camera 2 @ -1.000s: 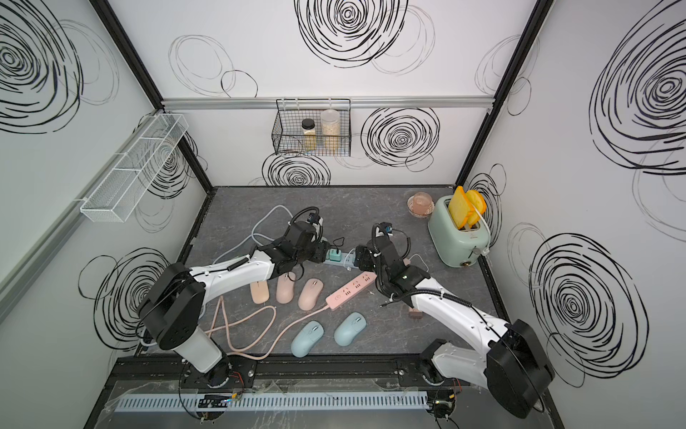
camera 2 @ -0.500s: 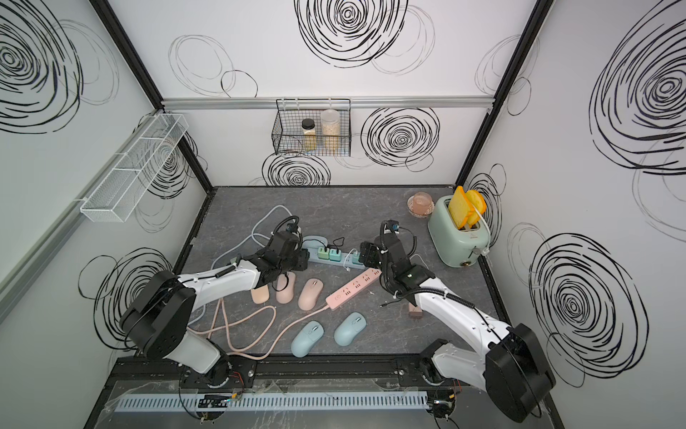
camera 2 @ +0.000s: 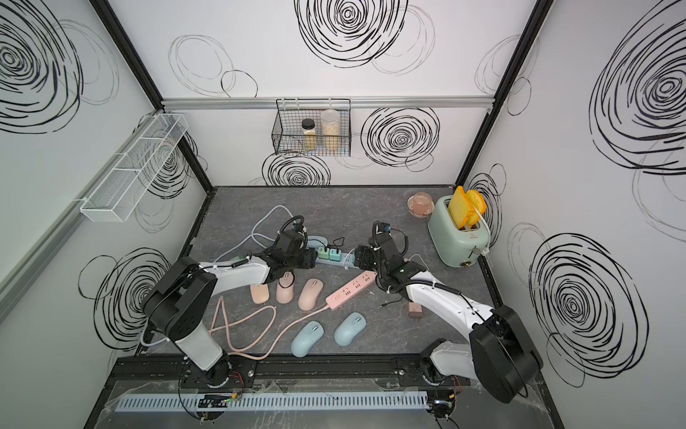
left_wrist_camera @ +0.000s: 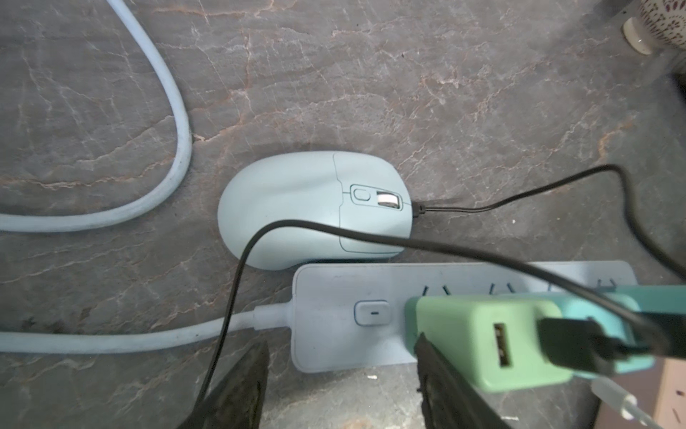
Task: Unplug the wireless mouse
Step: Remove the plug from the socket.
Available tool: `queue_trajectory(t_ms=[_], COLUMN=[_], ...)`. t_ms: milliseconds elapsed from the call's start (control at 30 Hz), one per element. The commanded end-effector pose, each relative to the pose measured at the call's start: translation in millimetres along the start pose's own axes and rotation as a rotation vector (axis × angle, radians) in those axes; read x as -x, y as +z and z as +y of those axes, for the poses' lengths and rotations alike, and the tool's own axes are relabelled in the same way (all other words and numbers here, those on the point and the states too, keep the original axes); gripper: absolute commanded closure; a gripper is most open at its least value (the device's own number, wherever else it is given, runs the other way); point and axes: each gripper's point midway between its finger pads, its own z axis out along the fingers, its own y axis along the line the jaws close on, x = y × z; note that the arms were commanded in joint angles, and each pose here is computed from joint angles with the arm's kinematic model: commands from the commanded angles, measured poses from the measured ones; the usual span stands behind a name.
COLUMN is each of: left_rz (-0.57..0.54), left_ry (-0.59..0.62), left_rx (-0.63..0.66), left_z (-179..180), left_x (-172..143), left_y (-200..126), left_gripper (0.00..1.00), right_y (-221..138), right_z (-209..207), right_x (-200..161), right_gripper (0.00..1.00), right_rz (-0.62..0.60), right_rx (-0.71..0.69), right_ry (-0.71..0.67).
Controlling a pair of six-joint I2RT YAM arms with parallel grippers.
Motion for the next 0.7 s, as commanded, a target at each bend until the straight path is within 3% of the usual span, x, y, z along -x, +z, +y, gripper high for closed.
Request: queue_trajectory(t_ms=[0,367,667], left_rz=[-0.033,-0.004,0.0], left_ry=[-0.017,-0.017,-0.011], left_rx=[-0.025,-0.03,-0.037], left_z=[-3.8,-3.7,-5.5], left_x=[9.3,-7.8,-11.7], left_y=[5.5,13.5,13.0], left_gripper=[0.33,0.35,0.35], right_y=[1.8,34.4,59.8], right_z=[19.0,33.0,-4.4], right_x=[12.1,3.5,-24.1], right_gripper=[0.22,0.23,0.26], right_rz=[-0.016,0.021,0.087], right_rx=[0.041,-0.033,-0.224], right_ry=[0.003,0.001,0.007])
